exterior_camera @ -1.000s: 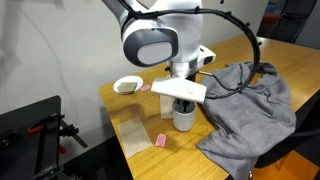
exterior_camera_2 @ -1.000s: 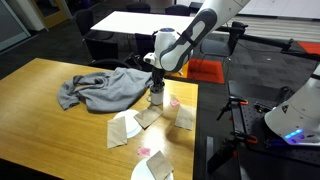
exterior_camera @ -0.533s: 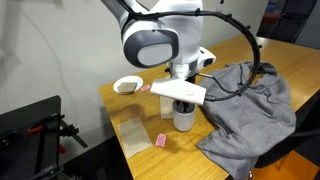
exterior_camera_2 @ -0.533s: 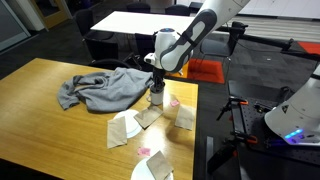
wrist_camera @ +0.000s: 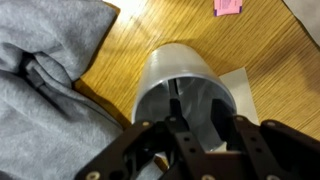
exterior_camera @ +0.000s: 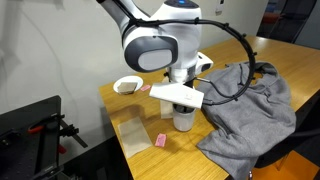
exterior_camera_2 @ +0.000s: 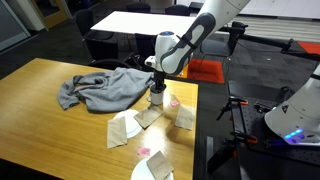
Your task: Put the marker in the mug on the table
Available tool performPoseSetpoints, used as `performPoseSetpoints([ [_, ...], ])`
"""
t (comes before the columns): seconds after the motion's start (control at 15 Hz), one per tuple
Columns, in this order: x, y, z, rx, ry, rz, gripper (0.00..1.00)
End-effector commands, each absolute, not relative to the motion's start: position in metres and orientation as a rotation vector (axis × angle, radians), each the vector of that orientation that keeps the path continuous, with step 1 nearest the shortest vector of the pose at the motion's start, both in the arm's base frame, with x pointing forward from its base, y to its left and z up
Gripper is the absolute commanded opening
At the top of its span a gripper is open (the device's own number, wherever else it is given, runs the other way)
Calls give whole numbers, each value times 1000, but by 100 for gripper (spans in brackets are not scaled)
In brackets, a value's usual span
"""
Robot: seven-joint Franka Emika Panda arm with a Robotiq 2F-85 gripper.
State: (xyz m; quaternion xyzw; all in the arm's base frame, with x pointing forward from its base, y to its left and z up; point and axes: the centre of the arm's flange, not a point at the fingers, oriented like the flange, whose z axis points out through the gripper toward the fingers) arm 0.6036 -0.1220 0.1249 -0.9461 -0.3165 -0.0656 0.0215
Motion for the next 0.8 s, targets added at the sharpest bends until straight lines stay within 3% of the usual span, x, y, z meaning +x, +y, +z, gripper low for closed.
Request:
performPoseSetpoints([
  [0.0,610,-121,122,-2948,-981,-203,38],
  [0.73,614,-117,110,-2952,-1048,-264,39],
])
